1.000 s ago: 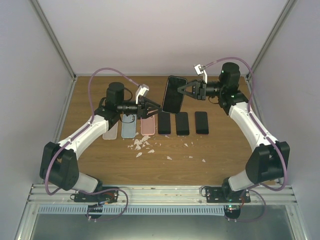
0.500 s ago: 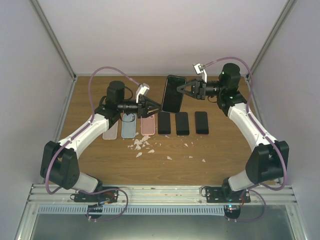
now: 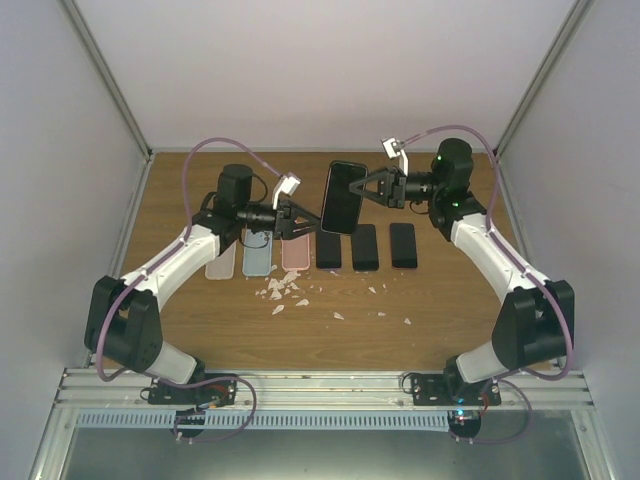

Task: Take the phone out of the phone case
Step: Remove the phone case from the phone.

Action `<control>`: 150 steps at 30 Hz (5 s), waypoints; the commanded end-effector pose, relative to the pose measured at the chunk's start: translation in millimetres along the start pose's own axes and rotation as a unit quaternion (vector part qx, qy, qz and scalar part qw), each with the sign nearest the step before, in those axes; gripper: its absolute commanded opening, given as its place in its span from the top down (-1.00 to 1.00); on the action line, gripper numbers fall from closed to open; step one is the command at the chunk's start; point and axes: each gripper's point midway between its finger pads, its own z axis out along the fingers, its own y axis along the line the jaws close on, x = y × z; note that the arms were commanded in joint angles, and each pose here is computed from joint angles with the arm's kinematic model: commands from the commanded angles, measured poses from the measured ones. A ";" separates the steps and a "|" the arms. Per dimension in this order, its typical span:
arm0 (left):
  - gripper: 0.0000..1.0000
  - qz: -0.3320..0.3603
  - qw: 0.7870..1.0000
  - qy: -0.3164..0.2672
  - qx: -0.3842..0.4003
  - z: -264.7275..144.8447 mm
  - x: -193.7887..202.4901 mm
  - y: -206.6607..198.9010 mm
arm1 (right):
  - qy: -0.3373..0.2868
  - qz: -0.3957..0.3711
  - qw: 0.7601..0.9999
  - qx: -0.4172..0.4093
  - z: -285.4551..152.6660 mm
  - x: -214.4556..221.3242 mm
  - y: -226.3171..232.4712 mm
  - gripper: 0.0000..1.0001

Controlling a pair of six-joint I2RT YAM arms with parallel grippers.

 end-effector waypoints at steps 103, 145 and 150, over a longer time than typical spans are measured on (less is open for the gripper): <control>1.00 -0.420 0.891 -0.164 -0.057 -21.9 -20.9 85.5 | 0.224 -0.343 0.835 0.366 68.1 81.3 -70.1 -0.44; 1.00 -0.412 0.899 -0.149 -0.009 -15.6 -22.8 67.5 | 0.278 -0.561 0.590 0.510 47.3 101.3 -107.2 -0.03; 1.00 -0.402 0.905 -0.142 0.000 -12.4 -23.3 60.1 | 0.266 -0.571 0.574 0.523 47.6 88.2 -108.3 0.25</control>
